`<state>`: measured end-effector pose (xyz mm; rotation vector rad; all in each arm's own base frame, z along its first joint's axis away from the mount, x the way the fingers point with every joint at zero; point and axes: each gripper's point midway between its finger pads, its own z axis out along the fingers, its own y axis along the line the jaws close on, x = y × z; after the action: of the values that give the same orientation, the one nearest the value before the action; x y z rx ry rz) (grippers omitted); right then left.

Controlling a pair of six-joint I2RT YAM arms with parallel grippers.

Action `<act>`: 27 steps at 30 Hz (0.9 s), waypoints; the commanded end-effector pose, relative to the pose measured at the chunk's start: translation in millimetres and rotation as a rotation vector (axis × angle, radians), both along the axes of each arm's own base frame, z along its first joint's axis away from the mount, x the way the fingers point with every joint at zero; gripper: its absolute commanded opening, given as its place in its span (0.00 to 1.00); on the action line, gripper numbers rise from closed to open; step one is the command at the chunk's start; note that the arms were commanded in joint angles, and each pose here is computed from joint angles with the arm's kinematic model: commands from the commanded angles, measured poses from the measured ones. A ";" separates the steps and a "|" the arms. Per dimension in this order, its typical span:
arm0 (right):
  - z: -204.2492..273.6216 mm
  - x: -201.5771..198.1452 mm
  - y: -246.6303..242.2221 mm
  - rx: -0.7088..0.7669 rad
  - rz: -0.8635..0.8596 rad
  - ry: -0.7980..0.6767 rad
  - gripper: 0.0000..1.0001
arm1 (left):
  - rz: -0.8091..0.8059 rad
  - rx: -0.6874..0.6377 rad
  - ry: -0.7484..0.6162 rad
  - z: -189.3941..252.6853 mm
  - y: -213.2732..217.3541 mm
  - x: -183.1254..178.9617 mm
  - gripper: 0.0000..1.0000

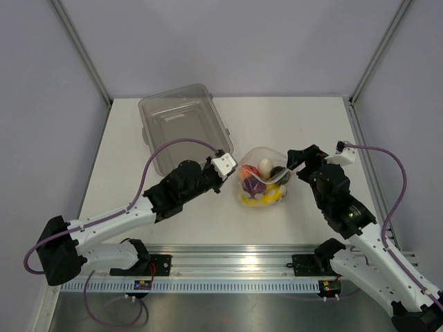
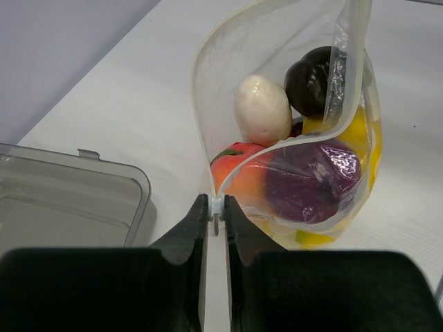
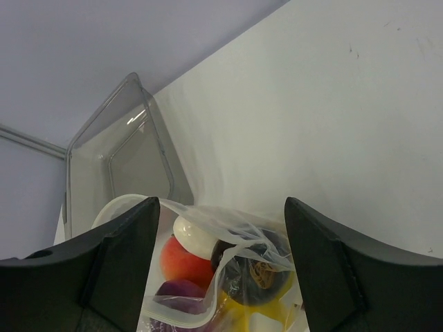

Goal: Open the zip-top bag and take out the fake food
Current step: Unzip the zipper food storage bag at the center of the board, then open the zipper of the food storage bag at the center of the board.

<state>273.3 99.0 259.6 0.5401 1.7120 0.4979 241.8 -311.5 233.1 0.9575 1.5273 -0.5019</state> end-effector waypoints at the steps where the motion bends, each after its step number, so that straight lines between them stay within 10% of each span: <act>1: 18.7 -3.3 -0.4 -0.025 0.028 -0.045 0.78 | 0.024 -0.077 -0.042 31.6 -4.7 8.2 0.00; 19: -3.1 24.2 65.4 -0.319 0.399 -0.051 0.68 | 0.031 -0.081 -0.063 31.3 0.4 7.2 0.00; 27: 4.7 5.4 75.7 -0.286 0.496 -0.093 0.43 | 0.140 -0.080 -0.089 25.7 14.2 21.8 0.00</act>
<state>287.1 164.3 227.3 -0.0546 1.8912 0.5058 250.0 -305.8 233.8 0.9096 1.5334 -0.4565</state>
